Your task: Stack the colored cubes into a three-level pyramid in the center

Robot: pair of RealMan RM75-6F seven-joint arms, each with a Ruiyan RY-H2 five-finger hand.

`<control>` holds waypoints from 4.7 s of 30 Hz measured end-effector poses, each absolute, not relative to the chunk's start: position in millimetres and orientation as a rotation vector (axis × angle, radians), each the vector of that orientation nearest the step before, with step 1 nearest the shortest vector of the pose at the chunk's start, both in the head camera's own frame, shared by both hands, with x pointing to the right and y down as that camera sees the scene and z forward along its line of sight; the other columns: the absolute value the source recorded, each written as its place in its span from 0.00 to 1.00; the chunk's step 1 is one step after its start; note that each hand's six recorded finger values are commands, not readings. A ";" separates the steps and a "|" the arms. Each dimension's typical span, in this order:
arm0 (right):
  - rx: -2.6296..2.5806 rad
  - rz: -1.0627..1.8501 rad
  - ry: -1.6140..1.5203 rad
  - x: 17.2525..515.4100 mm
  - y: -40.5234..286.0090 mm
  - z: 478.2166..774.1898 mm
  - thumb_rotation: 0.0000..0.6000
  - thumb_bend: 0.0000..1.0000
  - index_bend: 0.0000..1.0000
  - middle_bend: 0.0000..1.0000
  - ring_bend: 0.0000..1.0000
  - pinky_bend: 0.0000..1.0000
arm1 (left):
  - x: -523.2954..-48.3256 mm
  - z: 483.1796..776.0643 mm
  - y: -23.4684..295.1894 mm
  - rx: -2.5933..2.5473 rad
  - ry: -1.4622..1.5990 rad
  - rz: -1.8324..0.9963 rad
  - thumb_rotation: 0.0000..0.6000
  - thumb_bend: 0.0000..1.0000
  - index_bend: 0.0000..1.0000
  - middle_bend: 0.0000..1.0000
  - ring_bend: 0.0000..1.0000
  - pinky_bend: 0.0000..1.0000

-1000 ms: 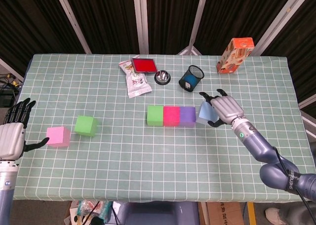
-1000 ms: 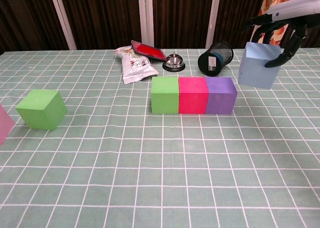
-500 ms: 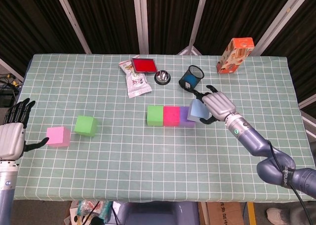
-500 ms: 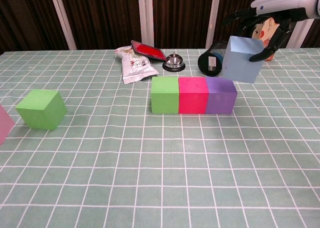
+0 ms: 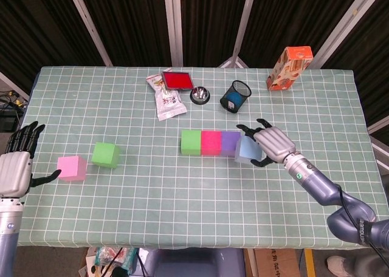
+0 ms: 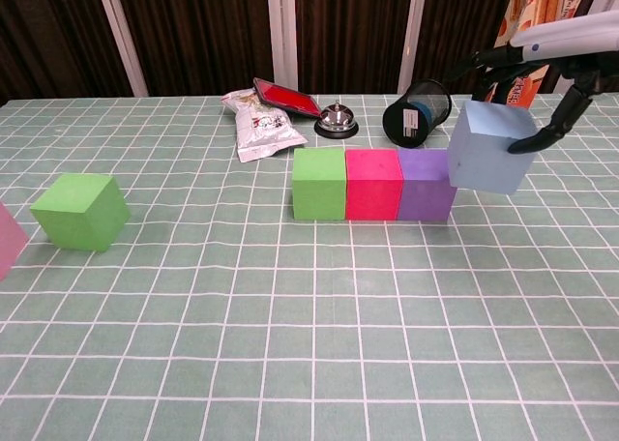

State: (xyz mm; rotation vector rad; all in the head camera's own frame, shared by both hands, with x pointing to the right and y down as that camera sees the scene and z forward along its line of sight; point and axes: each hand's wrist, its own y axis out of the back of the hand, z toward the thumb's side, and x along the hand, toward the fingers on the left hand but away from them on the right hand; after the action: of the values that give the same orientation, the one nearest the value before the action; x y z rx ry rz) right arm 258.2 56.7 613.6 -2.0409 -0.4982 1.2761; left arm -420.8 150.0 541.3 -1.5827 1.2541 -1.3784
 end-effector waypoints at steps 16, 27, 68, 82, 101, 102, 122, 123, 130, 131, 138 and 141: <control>-1.867 1.427 -0.457 337.0 39.9 638.3 1.00 0.31 0.00 0.43 0.30 0.00 | -415.9 541.4 152.0 -1.576 1.233 -1.366 1.00 0.05 0.00 0.00 0.00 0.01; -1.890 1.471 -0.412 352.2 53.4 670.3 1.00 0.31 0.00 0.43 0.28 0.00 | -414.7 544.8 152.3 -1.559 1.222 -1.375 1.00 0.05 0.00 0.00 0.00 0.01; -1.884 1.590 -0.711 368.5 75.9 651.0 1.00 0.31 0.00 0.09 0.02 0.00 | -414.6 546.7 153.5 -1.592 1.217 -1.377 1.00 0.05 0.00 0.00 0.00 0.01; -1.754 1.780 -0.962 355.1 89.1 653.7 1.00 0.30 0.00 0.06 0.00 0.00 | -410.5 544.9 155.8 -1.606 1.216 -1.364 1.00 0.05 0.00 0.00 0.00 0.01; -1.661 1.938 -0.940 362.9 96.0 690.5 1.00 0.31 0.00 0.17 0.02 0.00 | -412.1 546.1 156.3 -1.612 1.219 -1.372 1.00 0.05 0.00 0.00 0.00 0.01; -1.663 1.945 -0.946 363.8 95.9 691.6 1.00 0.31 0.00 0.20 0.03 0.00 | -412.1 546.2 156.2 -1.612 1.219 -1.372 1.00 0.05 0.00 0.00 0.00 0.01; -1.694 1.896 -0.960 353.2 89.8 695.8 1.00 0.31 0.00 0.40 0.27 0.00 | -413.7 546.2 155.4 -1.614 1.225 -1.374 1.00 0.05 0.00 0.00 0.00 0.01; -1.696 1.893 -0.959 352.9 89.6 695.7 1.00 0.30 0.00 0.42 0.29 0.00 | -413.8 546.1 155.3 -1.614 1.226 -1.374 1.00 0.05 0.00 0.00 0.00 0.01; -1.723 1.828 -0.940 347.5 84.6 688.2 1.00 0.31 0.00 0.43 0.30 0.00 | -414.2 545.0 155.0 -1.611 1.229 -1.371 1.00 0.05 0.00 0.00 0.00 0.01; -1.728 1.811 -0.935 345.8 83.0 685.4 1.00 0.31 0.00 0.43 0.30 0.00 | -414.5 545.1 155.0 -1.611 1.228 -1.372 1.00 0.05 0.00 0.00 0.00 0.01; -1.770 1.674 -0.866 328.4 64.6 650.7 1.00 0.31 0.00 0.43 0.30 0.00 | -413.7 546.4 155.2 -1.610 1.225 -1.375 1.00 0.05 0.00 0.00 0.00 0.01; -1.790 1.616 -0.845 312.9 56.4 635.6 1.00 0.30 0.00 0.43 0.30 0.00 | -413.0 546.9 155.1 -1.611 1.223 -1.375 1.00 0.05 0.00 0.00 0.00 0.01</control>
State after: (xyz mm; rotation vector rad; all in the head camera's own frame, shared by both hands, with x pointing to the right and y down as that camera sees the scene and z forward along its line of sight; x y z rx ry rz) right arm 312.9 56.4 635.6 -1.7899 -0.8446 1.6161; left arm -413.0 155.1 546.9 -1.6113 1.2232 -1.3749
